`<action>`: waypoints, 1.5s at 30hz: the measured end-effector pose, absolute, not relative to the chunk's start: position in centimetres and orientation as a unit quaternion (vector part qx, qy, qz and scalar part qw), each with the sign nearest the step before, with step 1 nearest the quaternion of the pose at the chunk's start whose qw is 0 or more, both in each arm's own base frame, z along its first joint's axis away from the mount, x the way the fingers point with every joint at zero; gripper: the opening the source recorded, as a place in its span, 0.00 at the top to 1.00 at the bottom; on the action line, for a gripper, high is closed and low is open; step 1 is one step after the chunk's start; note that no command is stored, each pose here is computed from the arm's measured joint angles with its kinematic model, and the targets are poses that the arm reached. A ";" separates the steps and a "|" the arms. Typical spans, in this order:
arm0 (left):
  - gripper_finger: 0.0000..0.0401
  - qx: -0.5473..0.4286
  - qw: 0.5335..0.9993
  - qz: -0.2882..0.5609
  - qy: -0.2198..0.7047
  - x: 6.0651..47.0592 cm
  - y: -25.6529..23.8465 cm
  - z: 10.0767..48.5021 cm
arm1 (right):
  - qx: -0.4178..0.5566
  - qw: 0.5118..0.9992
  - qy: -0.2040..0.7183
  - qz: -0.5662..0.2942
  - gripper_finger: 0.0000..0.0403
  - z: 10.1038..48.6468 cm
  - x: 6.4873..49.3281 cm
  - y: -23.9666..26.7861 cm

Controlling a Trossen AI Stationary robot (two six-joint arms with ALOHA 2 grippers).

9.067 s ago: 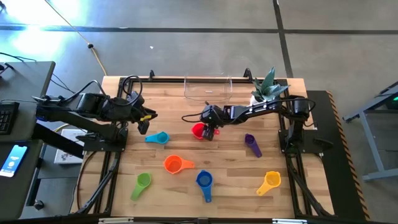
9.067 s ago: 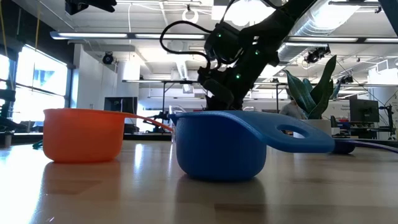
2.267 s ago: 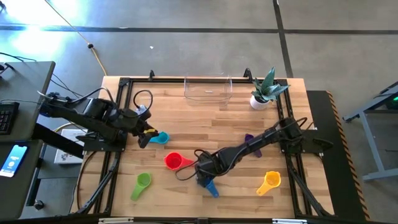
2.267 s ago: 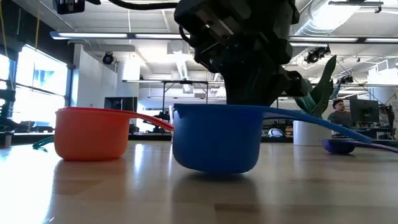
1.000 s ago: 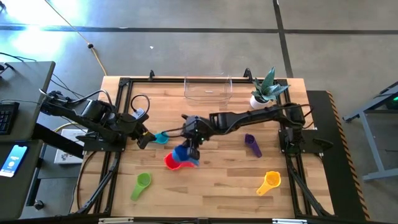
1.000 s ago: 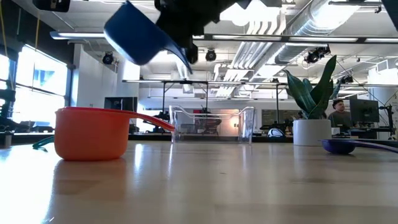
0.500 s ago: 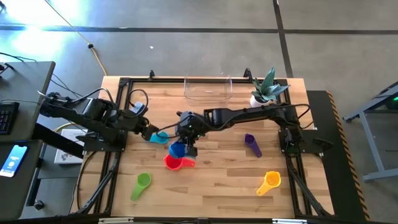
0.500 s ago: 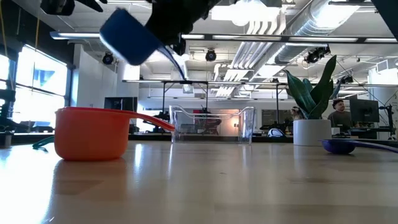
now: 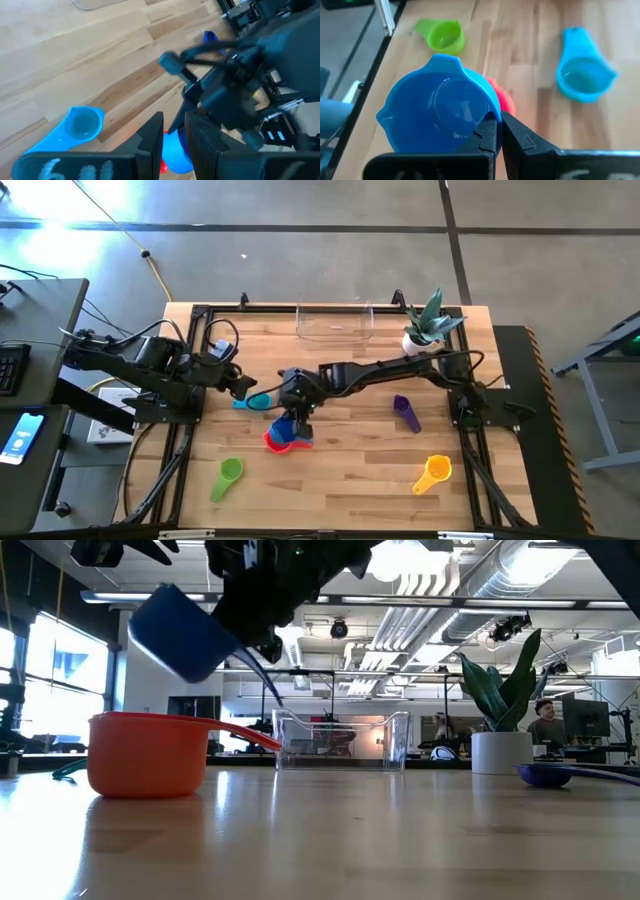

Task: Nest measuring cups in basket
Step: Stack the blue measuring cup on top of the red measuring cup

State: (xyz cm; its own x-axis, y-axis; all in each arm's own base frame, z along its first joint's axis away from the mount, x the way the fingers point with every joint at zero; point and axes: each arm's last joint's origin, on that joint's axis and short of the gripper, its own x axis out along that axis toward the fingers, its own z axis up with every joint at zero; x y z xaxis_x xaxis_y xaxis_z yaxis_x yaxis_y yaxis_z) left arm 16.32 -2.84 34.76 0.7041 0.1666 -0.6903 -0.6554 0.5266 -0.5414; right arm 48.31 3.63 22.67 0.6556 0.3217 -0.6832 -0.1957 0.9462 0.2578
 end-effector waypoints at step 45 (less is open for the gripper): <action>0.83 -0.409 0.827 0.247 0.295 16.3 -2.9 34.8 | 0.078 0.905 0.395 0.140 0.83 19.9 49.4 4.1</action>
